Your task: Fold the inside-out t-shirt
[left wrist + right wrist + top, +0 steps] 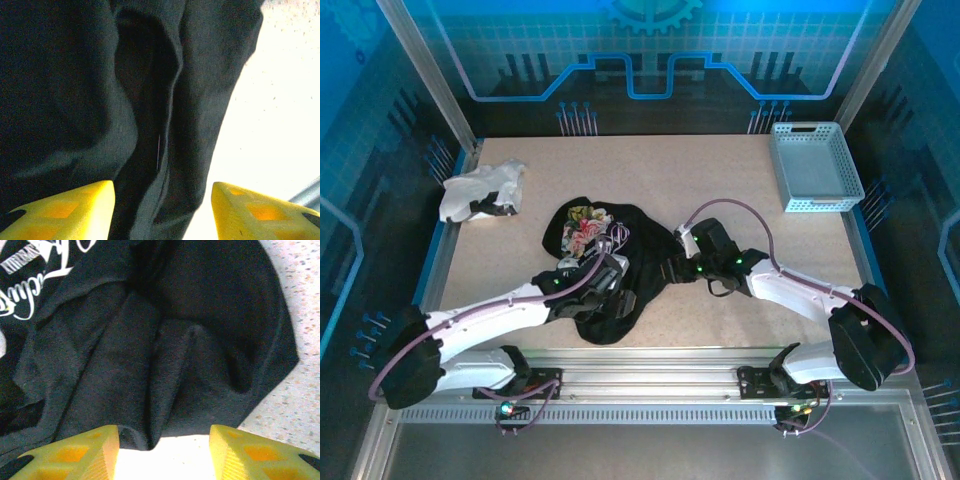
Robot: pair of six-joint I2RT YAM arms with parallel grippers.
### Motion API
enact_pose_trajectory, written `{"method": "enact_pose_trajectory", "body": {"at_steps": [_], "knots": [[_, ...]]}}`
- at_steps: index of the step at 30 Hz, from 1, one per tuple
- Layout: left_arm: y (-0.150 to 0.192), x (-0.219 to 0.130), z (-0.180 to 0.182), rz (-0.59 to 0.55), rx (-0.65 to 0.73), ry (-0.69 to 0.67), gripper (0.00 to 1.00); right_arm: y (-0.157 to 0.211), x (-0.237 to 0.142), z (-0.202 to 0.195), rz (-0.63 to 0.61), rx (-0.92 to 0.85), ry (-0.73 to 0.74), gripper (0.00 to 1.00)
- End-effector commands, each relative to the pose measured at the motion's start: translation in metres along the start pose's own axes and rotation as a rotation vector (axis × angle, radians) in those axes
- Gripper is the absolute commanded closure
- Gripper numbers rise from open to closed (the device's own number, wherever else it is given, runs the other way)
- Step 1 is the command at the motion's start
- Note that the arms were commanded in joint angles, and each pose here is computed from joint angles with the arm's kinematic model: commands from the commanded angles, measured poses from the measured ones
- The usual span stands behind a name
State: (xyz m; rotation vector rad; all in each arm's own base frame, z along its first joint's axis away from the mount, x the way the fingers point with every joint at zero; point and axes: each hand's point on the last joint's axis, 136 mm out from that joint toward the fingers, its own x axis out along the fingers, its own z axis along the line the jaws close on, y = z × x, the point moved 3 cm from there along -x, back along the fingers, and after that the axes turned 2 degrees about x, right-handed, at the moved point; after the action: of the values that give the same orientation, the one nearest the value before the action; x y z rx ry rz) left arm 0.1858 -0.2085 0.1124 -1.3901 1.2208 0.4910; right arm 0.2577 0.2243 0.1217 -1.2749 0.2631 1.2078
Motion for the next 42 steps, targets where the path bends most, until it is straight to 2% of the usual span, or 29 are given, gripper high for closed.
{"method": "enact_pose_trajectory", "body": {"at_steps": [1,8,11,13,14,18,19,21,24,28,31,34,36,38,42], "knots": [[0.041,-0.005,0.012,0.16,-0.06,-0.02,0.46,0.02,0.002,0.019,0.054,-0.014,-0.091,0.49],[0.061,0.007,0.011,0.251,-0.072,0.008,0.49,0.051,0.033,0.057,0.128,0.017,-0.193,0.46],[0.064,0.015,0.015,0.282,-0.059,-0.023,0.55,0.051,0.052,0.062,0.13,0.056,-0.221,0.46],[0.064,0.018,0.017,0.287,-0.052,-0.046,0.64,0.048,0.061,0.064,0.12,0.062,-0.232,0.47],[0.064,0.018,0.018,0.286,-0.049,-0.047,0.68,0.045,0.065,0.064,0.117,0.063,-0.228,0.5],[0.056,0.016,0.013,0.242,-0.049,-0.016,0.94,0.031,0.061,0.064,0.071,0.048,-0.231,0.85],[0.051,0.014,0.01,0.221,-0.048,0.001,1.0,0.025,0.055,0.061,0.055,0.042,-0.224,0.92],[0.04,0.007,0.001,0.165,-0.049,0.058,1.0,0.007,0.036,0.054,0.006,0.017,-0.199,1.0],[0.008,-0.016,-0.025,0.007,-0.052,0.228,1.0,-0.023,-0.009,0.042,-0.09,-0.04,-0.143,1.0],[-0.046,-0.067,-0.056,-0.23,-0.033,0.441,1.0,-0.062,-0.079,0.037,-0.219,-0.124,-0.087,1.0],[-0.083,-0.11,-0.079,-0.364,0.009,0.55,1.0,-0.093,-0.129,0.042,-0.31,-0.198,-0.063,1.0],[-0.115,-0.148,-0.095,-0.492,0.031,0.622,1.0,-0.121,-0.162,0.048,-0.375,-0.268,-0.033,1.0],[-0.131,-0.163,-0.096,-0.55,0.012,0.64,1.0,-0.138,-0.166,0.046,-0.383,-0.283,-0.006,1.0],[-0.143,-0.17,-0.092,-0.586,-0.014,0.628,1.0,-0.152,-0.155,0.041,-0.363,-0.271,0.01,0.99],[-0.158,-0.166,-0.059,-0.621,-0.107,0.506,1.0,-0.166,-0.094,0.028,-0.21,-0.222,0.012,0.84]]}}
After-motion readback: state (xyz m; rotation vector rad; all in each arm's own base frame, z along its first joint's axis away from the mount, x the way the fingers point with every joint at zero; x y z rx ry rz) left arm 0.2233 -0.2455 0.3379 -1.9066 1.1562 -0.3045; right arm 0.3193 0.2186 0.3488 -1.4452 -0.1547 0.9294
